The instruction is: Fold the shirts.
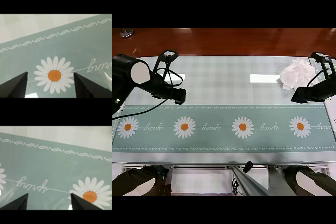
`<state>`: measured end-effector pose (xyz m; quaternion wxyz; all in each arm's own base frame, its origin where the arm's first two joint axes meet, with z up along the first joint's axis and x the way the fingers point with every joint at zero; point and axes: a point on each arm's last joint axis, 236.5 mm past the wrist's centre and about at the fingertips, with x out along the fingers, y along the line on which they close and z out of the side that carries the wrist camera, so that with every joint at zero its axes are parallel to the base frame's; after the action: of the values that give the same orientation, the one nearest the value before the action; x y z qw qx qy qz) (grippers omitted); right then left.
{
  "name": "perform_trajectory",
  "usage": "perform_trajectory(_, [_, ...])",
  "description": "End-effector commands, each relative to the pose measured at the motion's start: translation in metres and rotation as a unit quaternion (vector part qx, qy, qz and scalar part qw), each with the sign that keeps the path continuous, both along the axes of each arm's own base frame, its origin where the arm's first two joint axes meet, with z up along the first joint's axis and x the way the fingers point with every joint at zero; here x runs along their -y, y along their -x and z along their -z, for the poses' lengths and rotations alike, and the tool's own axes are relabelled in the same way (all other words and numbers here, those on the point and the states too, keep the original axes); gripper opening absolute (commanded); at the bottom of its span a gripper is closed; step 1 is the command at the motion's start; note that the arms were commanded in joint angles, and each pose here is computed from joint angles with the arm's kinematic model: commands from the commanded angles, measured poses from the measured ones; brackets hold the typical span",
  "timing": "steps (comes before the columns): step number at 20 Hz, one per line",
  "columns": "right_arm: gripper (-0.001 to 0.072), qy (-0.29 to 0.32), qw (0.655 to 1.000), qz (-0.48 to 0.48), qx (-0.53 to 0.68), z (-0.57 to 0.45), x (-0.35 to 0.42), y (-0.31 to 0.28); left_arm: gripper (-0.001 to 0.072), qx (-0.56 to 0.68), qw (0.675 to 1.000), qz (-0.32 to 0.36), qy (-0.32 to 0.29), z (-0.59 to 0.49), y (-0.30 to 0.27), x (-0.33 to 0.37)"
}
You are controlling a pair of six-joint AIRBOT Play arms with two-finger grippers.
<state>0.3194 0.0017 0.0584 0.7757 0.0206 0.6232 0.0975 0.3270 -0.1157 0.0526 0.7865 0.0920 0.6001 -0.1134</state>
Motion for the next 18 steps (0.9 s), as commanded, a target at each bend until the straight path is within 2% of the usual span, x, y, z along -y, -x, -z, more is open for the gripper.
perform_trajectory(1, [0.0626,0.0,1.0,0.0,-0.001,0.0,0.0,0.0,0.0704,0.0,1.0,0.0,0.0,0.0,0.0,0.0])
perform_trajectory(14, [0.0626,0.0,1.0,0.0,0.001,0.0,0.0,-0.001,0.0704,0.0,1.0,0.0,0.0,0.0,0.0,0.0])
perform_trajectory(18, [0.0626,0.005,0.999,0.009,0.041,-0.004,0.003,-0.019,0.0704,0.033,0.999,0.0,0.012,-0.005,-0.015,0.005])
